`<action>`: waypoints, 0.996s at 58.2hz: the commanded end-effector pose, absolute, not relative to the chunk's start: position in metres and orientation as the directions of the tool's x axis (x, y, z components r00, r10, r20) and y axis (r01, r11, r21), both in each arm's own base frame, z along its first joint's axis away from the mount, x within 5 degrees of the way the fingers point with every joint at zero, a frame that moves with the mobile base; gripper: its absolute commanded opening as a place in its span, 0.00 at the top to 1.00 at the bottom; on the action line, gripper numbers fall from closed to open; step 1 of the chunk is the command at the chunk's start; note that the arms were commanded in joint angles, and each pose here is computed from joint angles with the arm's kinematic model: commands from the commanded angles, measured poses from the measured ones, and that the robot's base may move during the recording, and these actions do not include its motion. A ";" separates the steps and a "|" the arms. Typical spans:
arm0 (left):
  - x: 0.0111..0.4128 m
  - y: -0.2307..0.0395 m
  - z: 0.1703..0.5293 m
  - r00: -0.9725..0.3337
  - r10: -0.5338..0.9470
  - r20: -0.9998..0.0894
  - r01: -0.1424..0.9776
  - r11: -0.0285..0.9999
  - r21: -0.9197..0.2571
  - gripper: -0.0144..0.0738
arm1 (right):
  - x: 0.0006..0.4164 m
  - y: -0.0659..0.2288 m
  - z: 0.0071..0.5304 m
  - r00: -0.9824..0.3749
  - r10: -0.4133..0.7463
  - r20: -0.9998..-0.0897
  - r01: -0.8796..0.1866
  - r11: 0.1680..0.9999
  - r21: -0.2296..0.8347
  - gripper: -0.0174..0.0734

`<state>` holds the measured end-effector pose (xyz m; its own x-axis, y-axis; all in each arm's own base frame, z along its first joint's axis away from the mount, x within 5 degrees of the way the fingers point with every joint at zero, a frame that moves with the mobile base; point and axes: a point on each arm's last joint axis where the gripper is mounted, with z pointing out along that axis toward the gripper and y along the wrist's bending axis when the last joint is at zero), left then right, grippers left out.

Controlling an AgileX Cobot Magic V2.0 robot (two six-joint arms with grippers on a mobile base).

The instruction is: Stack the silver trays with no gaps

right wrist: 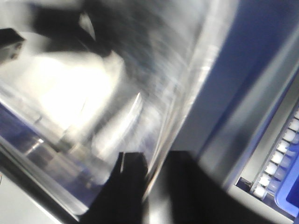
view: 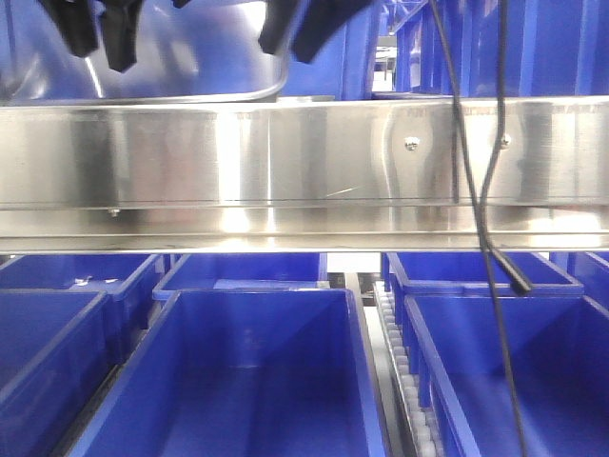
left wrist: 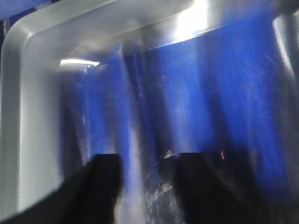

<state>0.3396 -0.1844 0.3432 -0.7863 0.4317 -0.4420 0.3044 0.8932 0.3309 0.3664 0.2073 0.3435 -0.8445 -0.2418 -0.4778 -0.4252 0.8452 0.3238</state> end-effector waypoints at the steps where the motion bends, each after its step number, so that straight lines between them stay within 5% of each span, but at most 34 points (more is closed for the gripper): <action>1: 0.340 -0.183 0.346 -0.780 0.425 -0.459 0.292 0.896 0.333 0.48 | 0.366 0.208 0.351 -0.826 -0.238 -0.510 -0.440 0.839 0.321 0.46; 25: 0.325 -0.172 0.407 -0.695 0.370 -0.617 0.236 0.927 0.290 0.48 | 0.359 0.205 0.386 -0.798 -0.259 -0.544 -0.479 0.821 0.312 0.59; 30: 0.316 -0.166 0.428 -0.657 0.348 -0.669 0.223 0.937 0.269 0.56 | 0.354 0.202 0.405 -0.770 -0.255 -0.585 -0.495 0.817 0.295 0.67; 39: 0.300 -0.156 0.456 -0.578 0.317 -0.752 0.216 0.948 0.233 0.89 | 0.342 0.190 0.434 -0.713 -0.255 -0.653 -0.505 0.832 0.227 0.90; 49: 0.278 -0.143 0.487 -0.481 0.243 -0.842 0.201 0.966 0.164 0.85 | 0.327 0.168 0.460 -0.641 -0.279 -0.715 -0.471 0.878 0.081 0.90; 58: 0.250 -0.130 0.511 -0.354 0.171 -0.920 0.244 0.966 0.086 0.85 | 0.301 0.154 0.491 -0.575 -0.252 -0.779 -0.471 0.880 0.063 0.90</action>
<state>0.2673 -0.1389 0.4940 -0.4362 0.2246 -0.8713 0.2238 0.9650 0.1367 0.3188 0.1646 0.4660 -0.6421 -0.2677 -0.7184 -0.4690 0.8784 0.0919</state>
